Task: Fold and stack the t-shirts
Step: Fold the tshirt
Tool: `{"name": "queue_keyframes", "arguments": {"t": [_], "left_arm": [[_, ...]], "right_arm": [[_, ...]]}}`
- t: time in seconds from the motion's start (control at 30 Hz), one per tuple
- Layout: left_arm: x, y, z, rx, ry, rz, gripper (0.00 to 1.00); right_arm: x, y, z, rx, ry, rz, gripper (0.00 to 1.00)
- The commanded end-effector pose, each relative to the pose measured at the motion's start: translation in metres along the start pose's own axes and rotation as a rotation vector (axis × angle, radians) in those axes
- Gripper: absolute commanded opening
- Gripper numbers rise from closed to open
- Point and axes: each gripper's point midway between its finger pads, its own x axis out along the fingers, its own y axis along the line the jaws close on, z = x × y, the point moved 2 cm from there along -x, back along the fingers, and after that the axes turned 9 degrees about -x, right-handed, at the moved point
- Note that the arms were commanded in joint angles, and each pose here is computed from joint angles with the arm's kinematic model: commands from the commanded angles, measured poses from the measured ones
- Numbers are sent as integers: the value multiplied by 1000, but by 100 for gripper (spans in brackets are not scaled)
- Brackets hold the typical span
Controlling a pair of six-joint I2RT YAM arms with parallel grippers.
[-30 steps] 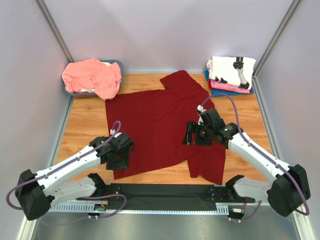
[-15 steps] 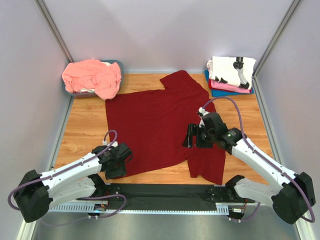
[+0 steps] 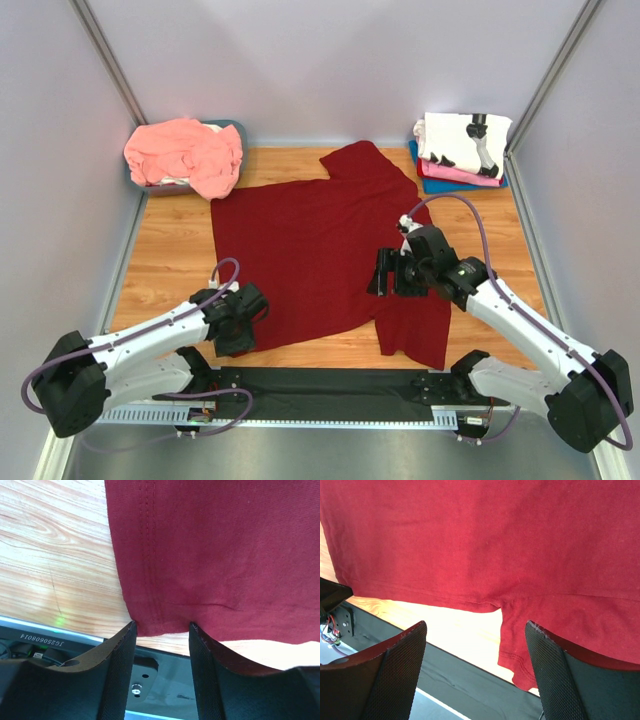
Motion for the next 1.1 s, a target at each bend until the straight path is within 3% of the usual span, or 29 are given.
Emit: {"name": "queue_keyframes", "arguments": {"t": [0.0, 0.07, 0.17, 0.2, 0.23, 0.4, 0.57, 0.67, 0.77, 0.87, 1.07], "left_arm": [[-6, -18, 7, -19, -19, -48, 54], [-4, -22, 6, -13, -10, -71, 50], [1, -29, 5, -10, -7, -90, 28], [2, -29, 6, -6, -10, -84, 10], [3, -29, 6, 0, -11, -81, 1], [-8, -34, 15, 16, -55, -124, 0], [-34, -42, 32, 43, -127, -183, 0], [-41, -46, 37, 58, -142, -200, 0], [-43, -55, 37, 77, -143, -251, 0], [-42, -56, 37, 99, -140, -260, 0], [-33, -57, 33, 137, -126, -310, 0]], "right_arm": [[-6, 1, 6, -32, -26, -6, 81], [-6, 1, 7, -38, -29, -9, 81], [-5, -2, 8, -44, -29, -23, 81], [-6, -4, 7, -45, -24, -38, 81], [-7, -7, 6, -33, -24, -57, 81], [-34, -53, -10, 124, -81, -354, 85], [-47, -50, -39, 322, -120, -341, 86], [-37, -43, -68, 382, -21, -293, 83], [-27, -51, -105, 418, 93, -362, 82], [-25, -59, -133, 459, 130, -422, 77], [-24, -81, -140, 594, 11, -494, 58]]}}
